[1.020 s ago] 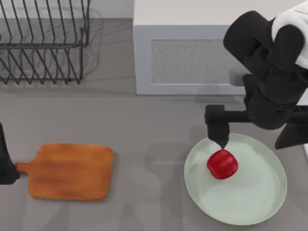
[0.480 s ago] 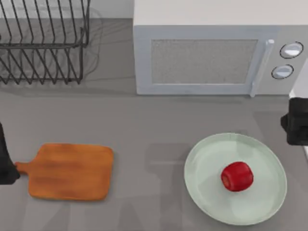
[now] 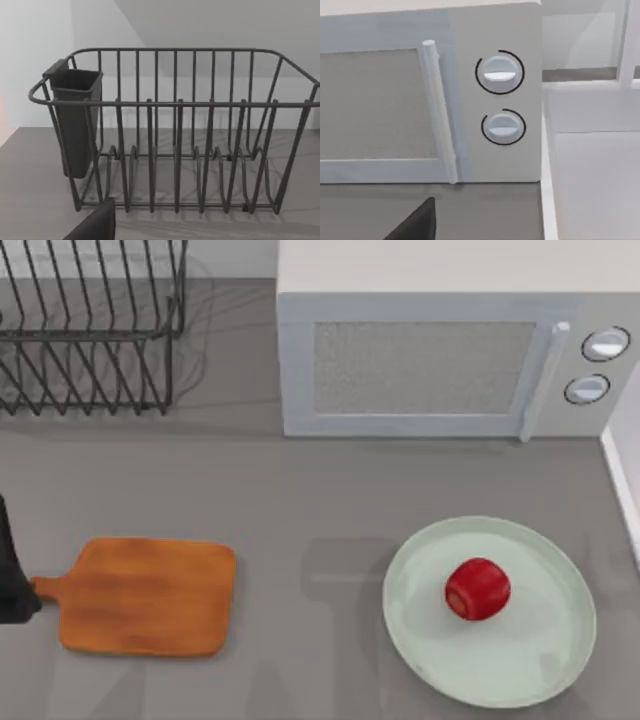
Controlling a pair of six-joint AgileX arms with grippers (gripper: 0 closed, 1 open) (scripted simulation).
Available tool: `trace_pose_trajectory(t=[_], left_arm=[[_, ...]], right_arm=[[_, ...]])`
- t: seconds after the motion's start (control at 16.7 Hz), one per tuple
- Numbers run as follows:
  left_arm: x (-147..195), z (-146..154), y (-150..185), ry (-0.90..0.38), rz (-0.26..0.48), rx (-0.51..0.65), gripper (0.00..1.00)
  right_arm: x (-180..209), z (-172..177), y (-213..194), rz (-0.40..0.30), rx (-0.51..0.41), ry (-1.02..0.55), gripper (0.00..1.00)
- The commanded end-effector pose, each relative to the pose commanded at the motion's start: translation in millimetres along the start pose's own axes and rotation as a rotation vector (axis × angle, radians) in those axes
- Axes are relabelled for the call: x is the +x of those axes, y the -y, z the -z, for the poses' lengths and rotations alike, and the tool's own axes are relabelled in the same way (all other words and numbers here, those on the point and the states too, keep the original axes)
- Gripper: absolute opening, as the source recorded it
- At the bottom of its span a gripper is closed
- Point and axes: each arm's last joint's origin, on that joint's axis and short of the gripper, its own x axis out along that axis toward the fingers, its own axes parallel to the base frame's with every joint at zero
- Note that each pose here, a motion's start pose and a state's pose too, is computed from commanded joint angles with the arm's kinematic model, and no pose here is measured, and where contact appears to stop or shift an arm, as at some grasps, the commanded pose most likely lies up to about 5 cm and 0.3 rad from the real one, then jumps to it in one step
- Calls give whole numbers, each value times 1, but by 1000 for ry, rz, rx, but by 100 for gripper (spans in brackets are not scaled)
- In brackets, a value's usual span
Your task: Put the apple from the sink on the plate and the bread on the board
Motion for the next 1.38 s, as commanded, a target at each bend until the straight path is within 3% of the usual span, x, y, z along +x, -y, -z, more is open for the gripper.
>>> trace_pose_trajectory(t=[0.3,0.84,1.14,1.38], left_arm=[[0,0,0,0,0,0,100],[1,-11,-1,-46,-12,16,100],[17,-55,-7,-285,-43,77,100],[66,-79,-19,-641,-47,121,100]], right_arm=[[2,31,12,77,-79,184,100],[2,32,13,80,-83,191,100],[2,32,13,80,-83,191,100],[2,32,13,80,-83,191,100]])
